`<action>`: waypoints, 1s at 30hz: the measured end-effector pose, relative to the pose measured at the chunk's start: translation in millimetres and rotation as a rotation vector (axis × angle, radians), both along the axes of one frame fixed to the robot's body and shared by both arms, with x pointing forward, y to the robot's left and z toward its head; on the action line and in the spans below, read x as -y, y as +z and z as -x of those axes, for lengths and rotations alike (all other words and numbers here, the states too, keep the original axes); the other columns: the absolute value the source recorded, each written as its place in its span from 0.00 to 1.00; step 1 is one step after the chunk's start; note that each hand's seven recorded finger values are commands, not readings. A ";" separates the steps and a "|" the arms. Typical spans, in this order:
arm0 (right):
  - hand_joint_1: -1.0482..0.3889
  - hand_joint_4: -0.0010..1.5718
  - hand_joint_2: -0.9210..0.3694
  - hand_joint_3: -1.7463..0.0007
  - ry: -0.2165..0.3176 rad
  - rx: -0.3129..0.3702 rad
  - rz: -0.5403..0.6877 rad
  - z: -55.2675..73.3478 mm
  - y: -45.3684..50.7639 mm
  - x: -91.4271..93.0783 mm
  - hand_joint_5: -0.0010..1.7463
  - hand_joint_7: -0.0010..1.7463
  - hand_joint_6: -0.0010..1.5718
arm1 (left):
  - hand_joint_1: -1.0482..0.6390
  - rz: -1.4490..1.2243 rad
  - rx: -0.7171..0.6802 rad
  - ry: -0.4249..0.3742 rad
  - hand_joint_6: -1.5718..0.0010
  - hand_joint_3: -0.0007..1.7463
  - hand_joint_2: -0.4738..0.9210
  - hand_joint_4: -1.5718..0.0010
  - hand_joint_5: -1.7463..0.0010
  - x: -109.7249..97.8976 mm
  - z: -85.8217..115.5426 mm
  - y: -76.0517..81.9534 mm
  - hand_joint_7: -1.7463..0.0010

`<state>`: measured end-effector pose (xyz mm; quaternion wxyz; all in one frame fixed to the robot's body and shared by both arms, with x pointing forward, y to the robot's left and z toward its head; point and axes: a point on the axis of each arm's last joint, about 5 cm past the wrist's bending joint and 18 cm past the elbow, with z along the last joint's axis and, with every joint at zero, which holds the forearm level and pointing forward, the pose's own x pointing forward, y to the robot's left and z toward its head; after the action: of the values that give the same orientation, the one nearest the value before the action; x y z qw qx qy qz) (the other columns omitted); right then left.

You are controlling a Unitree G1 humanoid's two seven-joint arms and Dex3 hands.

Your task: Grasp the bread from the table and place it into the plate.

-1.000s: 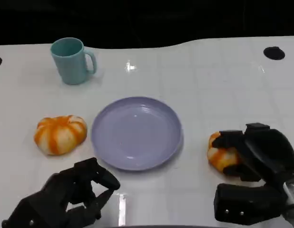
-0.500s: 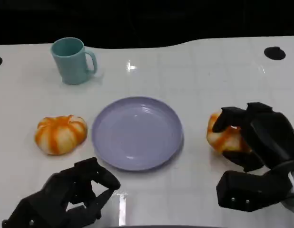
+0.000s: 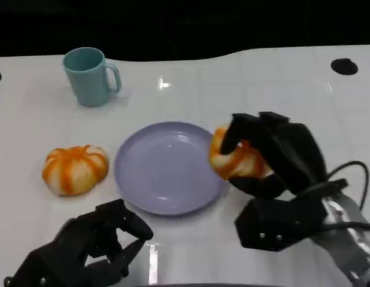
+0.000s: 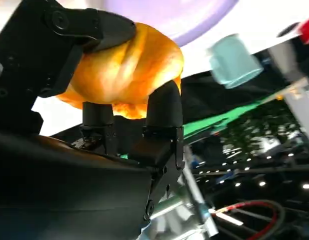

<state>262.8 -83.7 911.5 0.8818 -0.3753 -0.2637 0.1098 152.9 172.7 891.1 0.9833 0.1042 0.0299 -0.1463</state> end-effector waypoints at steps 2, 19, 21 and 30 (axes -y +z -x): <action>0.64 0.63 0.51 0.21 0.026 -0.005 -0.009 -2.6 2.6 -8.9 1.00 0.96 0.47 | 0.44 0.000 0.001 0.000 0.60 0.33 0.96 0.53 0.00 0.1 0.0 0.1 0.26; 0.63 0.45 0.35 0.46 0.131 -0.127 0.045 -21.2 0.8 -62.6 0.94 0.30 0.56 | 0.44 -0.026 0.012 -0.005 0.60 0.33 0.95 0.53 0.00 0.7 -0.1 -0.8 0.26; 0.57 0.29 0.26 0.57 0.124 -0.149 0.073 -23.2 1.0 -63.5 0.61 0.10 0.47 | 0.44 -0.026 0.012 -0.006 0.60 0.33 0.95 0.53 0.00 0.9 -0.1 -0.8 0.26; 0.33 0.01 0.00 0.87 0.229 -0.290 0.329 -28.2 2.1 -58.5 0.25 0.00 0.20 | 0.44 -0.024 0.013 -0.006 0.60 0.34 0.95 0.53 0.00 2.2 -0.1 -1.0 0.26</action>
<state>291.0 -25.2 913.6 0.8194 -0.4617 -0.1537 0.3030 153.0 170.5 890.2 0.9817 0.1170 0.0249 -0.1483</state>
